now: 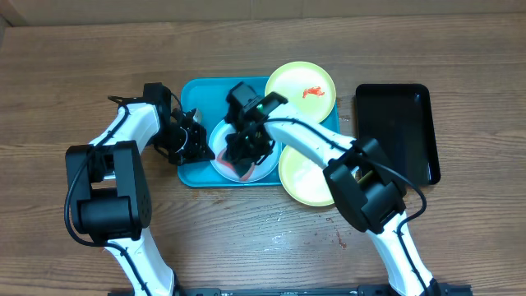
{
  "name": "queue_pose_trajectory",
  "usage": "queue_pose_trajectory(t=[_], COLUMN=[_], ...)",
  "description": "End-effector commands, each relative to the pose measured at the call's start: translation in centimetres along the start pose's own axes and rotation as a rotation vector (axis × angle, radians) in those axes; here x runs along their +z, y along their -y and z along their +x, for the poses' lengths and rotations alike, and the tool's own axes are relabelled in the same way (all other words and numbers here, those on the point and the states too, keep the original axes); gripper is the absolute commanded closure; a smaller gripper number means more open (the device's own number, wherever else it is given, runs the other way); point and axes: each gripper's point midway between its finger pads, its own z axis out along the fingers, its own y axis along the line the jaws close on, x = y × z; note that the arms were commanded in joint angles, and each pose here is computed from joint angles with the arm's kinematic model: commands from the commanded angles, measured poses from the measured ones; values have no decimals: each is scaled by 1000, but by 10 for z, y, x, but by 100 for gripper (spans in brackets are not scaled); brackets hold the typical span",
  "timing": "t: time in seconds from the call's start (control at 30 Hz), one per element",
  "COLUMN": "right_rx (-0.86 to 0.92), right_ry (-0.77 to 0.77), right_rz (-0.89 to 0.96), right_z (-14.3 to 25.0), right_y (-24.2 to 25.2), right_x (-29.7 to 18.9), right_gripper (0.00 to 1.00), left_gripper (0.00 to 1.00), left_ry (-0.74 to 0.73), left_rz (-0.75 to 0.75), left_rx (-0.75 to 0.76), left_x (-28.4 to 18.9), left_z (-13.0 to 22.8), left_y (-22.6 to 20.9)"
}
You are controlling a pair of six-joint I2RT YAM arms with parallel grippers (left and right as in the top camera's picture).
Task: Clean dirty plates on tray and stack at the side
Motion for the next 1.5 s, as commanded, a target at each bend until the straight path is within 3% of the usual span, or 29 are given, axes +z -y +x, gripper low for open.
queue_pose_trajectory(t=[0.0,0.23,0.43,0.67,0.8,1.1,1.33,1.47], right_rx=[77,124,77,-64,-93,-124,-70,-55], right_ry=[48,171,249,228,187,210,287,273], right_rz=[113,114,46,33,109,329,670,713], right_z=[-24,-58,-76,-57,-38,-48,-65,-62], right_y=[55,69,37,-21,-27,30,106,117], right_x=[-5,-22,-16,10,21,3,-41,-49], right_gripper=[96,96,96,96,96,96,96,96], left_gripper=[96,96,96,96,96,96,96,96], left_ry=[2,3,4,4,4,1,0,8], left_rz=[27,19,19,4,4,3,-26,-55], left_rx=[22,23,23,22,18,17,15,-1], left_x=[-1,-1,-1,-1,-1,-1,-1,-4], left_z=[-1,-2,-2,-2,-2,-1,-1,-2], left_y=[1,-1,-1,-3,-3,-4,-9,-17])
